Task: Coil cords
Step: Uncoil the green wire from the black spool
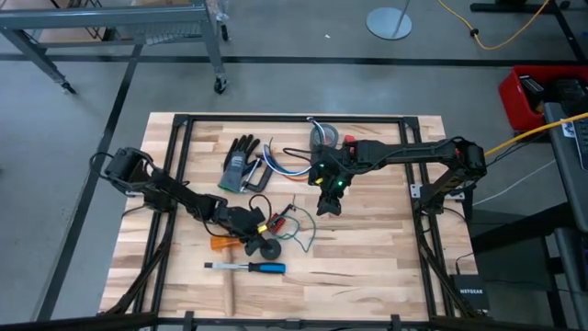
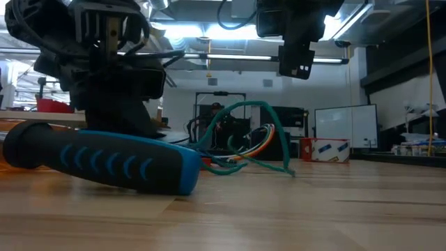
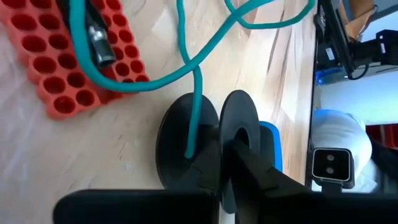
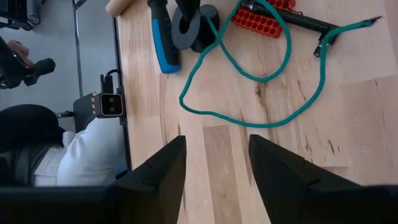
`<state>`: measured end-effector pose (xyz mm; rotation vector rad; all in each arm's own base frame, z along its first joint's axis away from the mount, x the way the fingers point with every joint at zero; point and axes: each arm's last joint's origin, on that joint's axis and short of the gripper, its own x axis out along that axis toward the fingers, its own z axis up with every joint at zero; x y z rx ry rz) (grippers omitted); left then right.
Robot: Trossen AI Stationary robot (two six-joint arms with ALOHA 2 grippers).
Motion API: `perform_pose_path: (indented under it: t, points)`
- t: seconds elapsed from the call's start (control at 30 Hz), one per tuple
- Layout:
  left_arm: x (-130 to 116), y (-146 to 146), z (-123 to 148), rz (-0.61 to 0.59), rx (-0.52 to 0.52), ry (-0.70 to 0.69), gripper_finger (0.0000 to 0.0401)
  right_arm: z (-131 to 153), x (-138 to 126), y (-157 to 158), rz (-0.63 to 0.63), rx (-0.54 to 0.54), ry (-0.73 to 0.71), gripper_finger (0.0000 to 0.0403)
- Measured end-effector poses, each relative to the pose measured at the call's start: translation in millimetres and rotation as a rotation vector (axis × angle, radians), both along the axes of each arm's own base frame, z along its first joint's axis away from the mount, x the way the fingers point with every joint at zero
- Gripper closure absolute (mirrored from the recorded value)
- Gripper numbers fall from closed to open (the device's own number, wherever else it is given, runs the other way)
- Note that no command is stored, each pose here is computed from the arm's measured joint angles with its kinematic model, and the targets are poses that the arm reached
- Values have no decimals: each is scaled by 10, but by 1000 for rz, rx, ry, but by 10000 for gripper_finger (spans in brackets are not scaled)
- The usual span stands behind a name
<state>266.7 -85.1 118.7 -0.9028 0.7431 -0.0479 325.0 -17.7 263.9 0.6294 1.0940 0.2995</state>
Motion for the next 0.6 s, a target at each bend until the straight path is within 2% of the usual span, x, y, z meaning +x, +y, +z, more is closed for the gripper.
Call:
perform_pose_path:
  t: [0.3, 0.6]
  points:
    - [20, 142, 121, 23, 67, -68, 400, 2, -1, 0, 22, -10, -15, 224]
    - [25, 360, 395, 27, 212, -223, 401, 2, -1, 0, 22, -10, -16, 224]
